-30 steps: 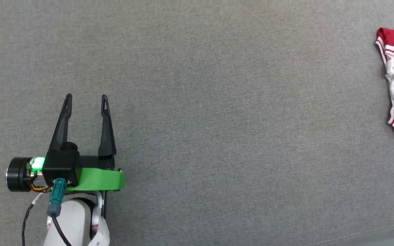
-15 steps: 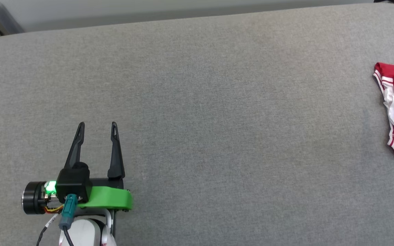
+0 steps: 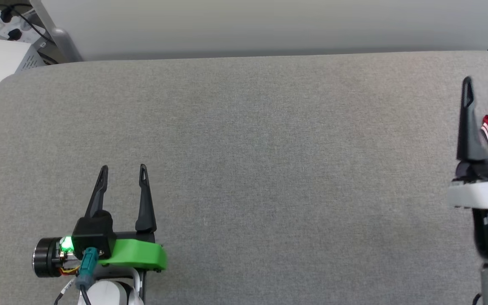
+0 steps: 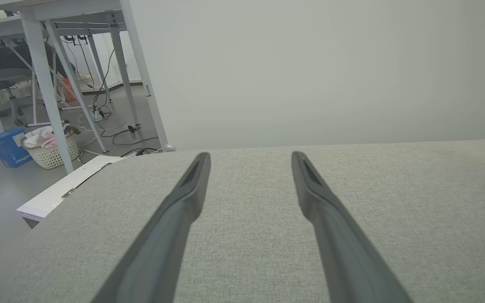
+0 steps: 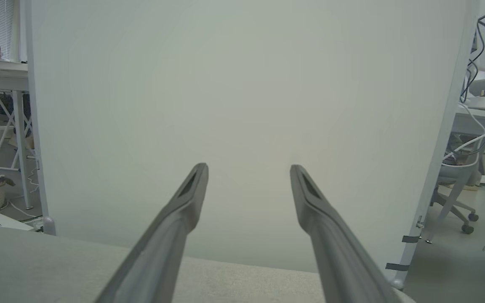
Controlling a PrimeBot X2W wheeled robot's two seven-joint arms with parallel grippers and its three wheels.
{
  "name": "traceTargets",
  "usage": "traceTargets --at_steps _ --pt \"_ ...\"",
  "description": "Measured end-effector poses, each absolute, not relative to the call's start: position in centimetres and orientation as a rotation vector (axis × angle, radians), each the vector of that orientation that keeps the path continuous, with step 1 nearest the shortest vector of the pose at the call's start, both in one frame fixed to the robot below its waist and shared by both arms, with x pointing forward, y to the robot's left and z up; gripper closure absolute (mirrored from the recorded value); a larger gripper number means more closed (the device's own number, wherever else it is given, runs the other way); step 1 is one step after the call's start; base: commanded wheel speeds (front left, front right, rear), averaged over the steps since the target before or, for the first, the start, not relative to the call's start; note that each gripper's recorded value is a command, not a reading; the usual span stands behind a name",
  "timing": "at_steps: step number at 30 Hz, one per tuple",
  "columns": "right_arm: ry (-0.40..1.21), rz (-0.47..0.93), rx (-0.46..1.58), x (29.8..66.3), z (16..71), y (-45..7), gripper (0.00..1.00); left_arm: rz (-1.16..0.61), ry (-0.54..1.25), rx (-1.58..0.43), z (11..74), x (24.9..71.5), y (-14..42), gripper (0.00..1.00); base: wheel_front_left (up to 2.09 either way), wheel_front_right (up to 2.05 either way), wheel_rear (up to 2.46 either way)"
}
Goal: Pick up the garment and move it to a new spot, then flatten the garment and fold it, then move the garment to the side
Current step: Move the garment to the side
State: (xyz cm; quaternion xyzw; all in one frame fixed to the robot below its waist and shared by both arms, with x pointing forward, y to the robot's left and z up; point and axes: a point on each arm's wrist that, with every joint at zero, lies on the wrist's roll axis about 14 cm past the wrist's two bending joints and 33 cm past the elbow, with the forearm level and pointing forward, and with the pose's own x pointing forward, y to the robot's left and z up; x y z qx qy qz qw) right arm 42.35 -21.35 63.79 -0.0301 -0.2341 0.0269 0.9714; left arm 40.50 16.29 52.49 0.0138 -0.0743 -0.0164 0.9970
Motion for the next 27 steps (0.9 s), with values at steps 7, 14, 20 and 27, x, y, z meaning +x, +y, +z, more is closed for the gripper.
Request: traceTargets --at_steps 7,14,20,27 --pt "-0.345 0.124 0.049 40.5 59.2 -17.4 0.00 -0.006 -0.154 0.018 52.9 39.3 17.1 0.00 0.00 0.00 0.00" --pt "-0.259 0.127 0.075 38.5 56.3 -16.5 0.00 0.004 -0.149 0.012 52.8 38.1 17.5 0.00 0.00 0.00 0.00" --pt "-0.207 0.106 0.080 36.6 54.7 -17.0 0.00 0.000 -0.132 -0.009 52.3 37.0 17.5 0.00 0.00 0.00 0.00" --pt "-0.181 0.101 0.083 35.8 53.8 -17.1 0.00 0.000 -0.134 -0.014 52.4 36.6 17.6 0.00 0.00 0.00 0.00"
